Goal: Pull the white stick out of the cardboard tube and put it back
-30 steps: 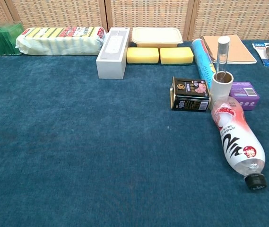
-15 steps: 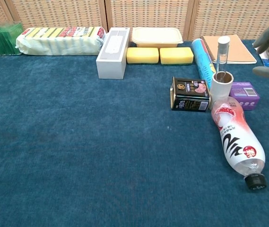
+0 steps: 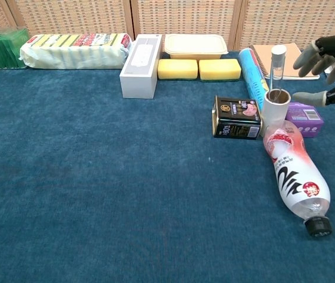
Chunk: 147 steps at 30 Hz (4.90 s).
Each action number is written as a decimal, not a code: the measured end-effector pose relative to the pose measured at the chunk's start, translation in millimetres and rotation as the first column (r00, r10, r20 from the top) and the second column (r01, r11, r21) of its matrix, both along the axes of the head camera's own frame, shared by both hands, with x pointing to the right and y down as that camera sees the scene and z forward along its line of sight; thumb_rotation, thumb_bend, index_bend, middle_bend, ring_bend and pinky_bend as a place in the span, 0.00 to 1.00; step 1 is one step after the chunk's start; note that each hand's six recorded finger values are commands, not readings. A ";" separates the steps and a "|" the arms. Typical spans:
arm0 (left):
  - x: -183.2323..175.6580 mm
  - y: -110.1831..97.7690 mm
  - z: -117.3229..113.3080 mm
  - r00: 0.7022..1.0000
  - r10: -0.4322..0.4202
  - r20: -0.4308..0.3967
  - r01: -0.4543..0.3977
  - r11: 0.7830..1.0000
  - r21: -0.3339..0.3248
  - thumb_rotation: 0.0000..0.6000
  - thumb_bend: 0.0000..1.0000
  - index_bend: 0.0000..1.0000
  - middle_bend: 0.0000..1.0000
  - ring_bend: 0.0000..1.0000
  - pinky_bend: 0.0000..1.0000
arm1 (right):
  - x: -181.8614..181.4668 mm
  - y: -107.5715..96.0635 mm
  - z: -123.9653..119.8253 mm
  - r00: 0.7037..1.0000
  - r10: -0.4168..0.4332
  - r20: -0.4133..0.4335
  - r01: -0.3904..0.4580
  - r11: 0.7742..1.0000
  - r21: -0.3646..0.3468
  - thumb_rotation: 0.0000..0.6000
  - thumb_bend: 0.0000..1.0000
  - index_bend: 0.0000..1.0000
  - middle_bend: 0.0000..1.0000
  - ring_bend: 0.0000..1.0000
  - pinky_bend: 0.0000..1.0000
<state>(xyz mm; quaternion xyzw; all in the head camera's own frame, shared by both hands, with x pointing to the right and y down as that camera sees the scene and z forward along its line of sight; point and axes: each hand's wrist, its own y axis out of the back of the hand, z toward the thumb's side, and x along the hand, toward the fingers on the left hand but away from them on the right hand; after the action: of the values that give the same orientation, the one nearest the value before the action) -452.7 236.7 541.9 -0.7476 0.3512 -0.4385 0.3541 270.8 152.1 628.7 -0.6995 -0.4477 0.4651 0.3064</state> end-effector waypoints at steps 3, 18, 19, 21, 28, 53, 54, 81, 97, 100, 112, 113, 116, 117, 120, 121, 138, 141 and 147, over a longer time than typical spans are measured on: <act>-0.1 0.0 -0.2 1.000 0.001 -0.001 -0.001 1.000 0.000 0.77 0.11 0.16 0.08 0.03 0.24 | -3.9 -1.0 1.6 1.000 -0.003 0.000 0.003 1.000 0.000 0.72 0.27 0.32 0.37 0.33 0.37; 0.8 -0.1 1.0 1.000 0.002 0.002 -0.002 1.000 -0.003 0.78 0.11 0.16 0.08 0.03 0.24 | -23.8 -11.3 6.2 1.000 -0.017 0.002 0.017 1.000 0.008 0.72 0.27 0.33 0.38 0.35 0.38; 0.7 -0.2 1.0 1.000 0.002 0.002 -0.002 1.000 -0.003 0.78 0.11 0.16 0.08 0.03 0.24 | -24.7 -11.4 6.3 1.000 -0.017 0.003 0.017 1.000 0.007 0.72 0.27 0.34 0.38 0.35 0.38; 0.4 -0.5 1.0 1.000 0.000 0.001 0.000 1.000 -0.002 0.77 0.11 0.16 0.08 0.03 0.24 | -26.8 -11.6 6.3 1.000 -0.018 0.003 0.018 1.000 0.009 0.73 0.27 0.34 0.38 0.35 0.38; -0.5 -1.1 0.5 1.000 -0.003 -0.001 0.003 1.000 -0.002 0.77 0.11 0.16 0.08 0.03 0.24 | -31.9 -13.6 8.8 1.000 -0.020 -0.003 0.020 1.000 0.009 0.73 0.27 0.36 0.40 0.36 0.38; 1.8 -3.4 7.5 1.000 -0.003 0.016 0.003 1.000 -0.020 0.77 0.11 0.16 0.08 0.03 0.24 | -41.3 -29.2 14.5 0.999 -0.030 -0.045 0.031 0.999 0.024 0.77 0.28 0.44 0.45 0.41 0.40; 1.8 -3.5 7.5 1.000 -0.003 0.016 0.003 1.000 -0.020 0.77 0.11 0.16 0.08 0.03 0.24 | -41.2 -29.3 14.6 0.999 -0.030 -0.046 0.031 0.999 0.023 0.79 0.28 0.44 0.45 0.41 0.40; 3.1 -2.9 9.0 1.000 0.000 0.025 0.000 1.000 -0.021 0.77 0.11 0.16 0.08 0.03 0.24 | -39.4 -31.5 13.5 0.996 -0.035 -0.079 0.037 0.999 0.025 1.00 0.28 0.49 0.50 0.47 0.42; 3.0 -3.2 9.2 1.000 0.000 0.026 0.001 1.000 -0.021 0.77 0.11 0.16 0.08 0.03 0.24 | -39.7 -31.5 13.8 0.995 -0.032 -0.089 0.035 0.999 0.026 1.00 0.28 0.55 0.52 0.49 0.43; 3.0 -3.0 9.4 1.000 0.000 0.026 0.000 1.000 -0.022 0.77 0.11 0.16 0.08 0.03 0.24 | -40.0 -31.3 14.3 0.995 -0.033 -0.092 0.036 0.999 0.025 1.00 0.28 0.57 0.53 0.50 0.44; 4.0 -3.2 10.5 1.000 0.002 0.029 -0.002 1.000 -0.025 0.77 0.11 0.16 0.08 0.03 0.24 | -41.6 -31.7 14.1 0.993 -0.035 -0.109 0.038 0.999 0.025 1.00 0.28 0.60 0.63 0.59 0.47; 4.0 -3.2 10.4 1.000 0.003 0.029 -0.002 1.000 -0.024 0.77 0.11 0.16 0.08 0.03 0.24 | -41.7 -31.9 13.7 0.993 -0.035 -0.110 0.038 0.999 0.026 1.00 0.28 0.61 0.64 0.60 0.47; 4.2 -3.1 10.3 1.000 0.004 0.029 -0.003 1.000 -0.024 0.77 0.11 0.16 0.08 0.03 0.24 | -41.9 -32.4 12.6 0.993 -0.035 -0.109 0.038 0.999 0.028 1.00 0.28 0.61 0.66 0.62 0.49; 4.3 -3.0 10.3 1.000 0.004 0.028 -0.003 1.000 -0.024 0.78 0.11 0.16 0.08 0.03 0.24 | -42.1 -32.4 12.3 0.993 -0.036 -0.110 0.039 0.999 0.028 1.00 0.28 0.61 0.66 0.63 0.49; 4.5 -2.7 10.1 1.000 0.005 0.028 -0.005 1.000 -0.024 0.77 0.11 0.16 0.08 0.03 0.24 | -43.5 -32.1 11.8 0.993 -0.037 -0.109 0.040 0.999 0.029 1.00 0.28 0.61 0.69 0.67 0.51; 4.5 -2.7 10.0 1.000 0.005 0.028 -0.005 1.000 -0.024 0.77 0.11 0.16 0.08 0.03 0.24 | -43.7 -32.2 11.8 0.993 -0.037 -0.109 0.040 0.999 0.029 1.00 0.28 0.61 0.69 0.67 0.52; 3.0 -3.5 7.9 1.000 0.000 0.024 0.000 1.000 -0.018 0.76 0.11 0.16 0.08 0.03 0.24 | -56.0 -31.9 8.2 0.997 -0.037 -0.074 0.041 0.998 0.047 1.00 0.29 0.69 0.82 0.84 0.66; 2.8 -3.4 7.1 1.000 0.000 0.022 0.000 1.000 -0.016 0.76 0.11 0.16 0.08 0.03 0.24 | -60.6 -31.8 6.4 0.997 -0.041 -0.062 0.044 0.998 0.054 1.00 0.29 0.70 0.83 0.85 0.67; 1.7 -3.6 5.6 1.000 -0.003 0.018 0.003 1.000 -0.012 0.77 0.11 0.16 0.08 0.03 0.24 | -71.7 -31.9 1.3 0.998 -0.051 -0.043 0.054 0.996 0.070 1.00 0.29 0.72 0.85 0.87 0.69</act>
<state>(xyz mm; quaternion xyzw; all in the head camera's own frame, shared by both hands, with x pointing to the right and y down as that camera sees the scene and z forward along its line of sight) -451.0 233.1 547.5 -0.7454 0.3464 -0.4478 0.3520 199.0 120.2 630.0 -0.6899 -0.4392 0.4549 0.3525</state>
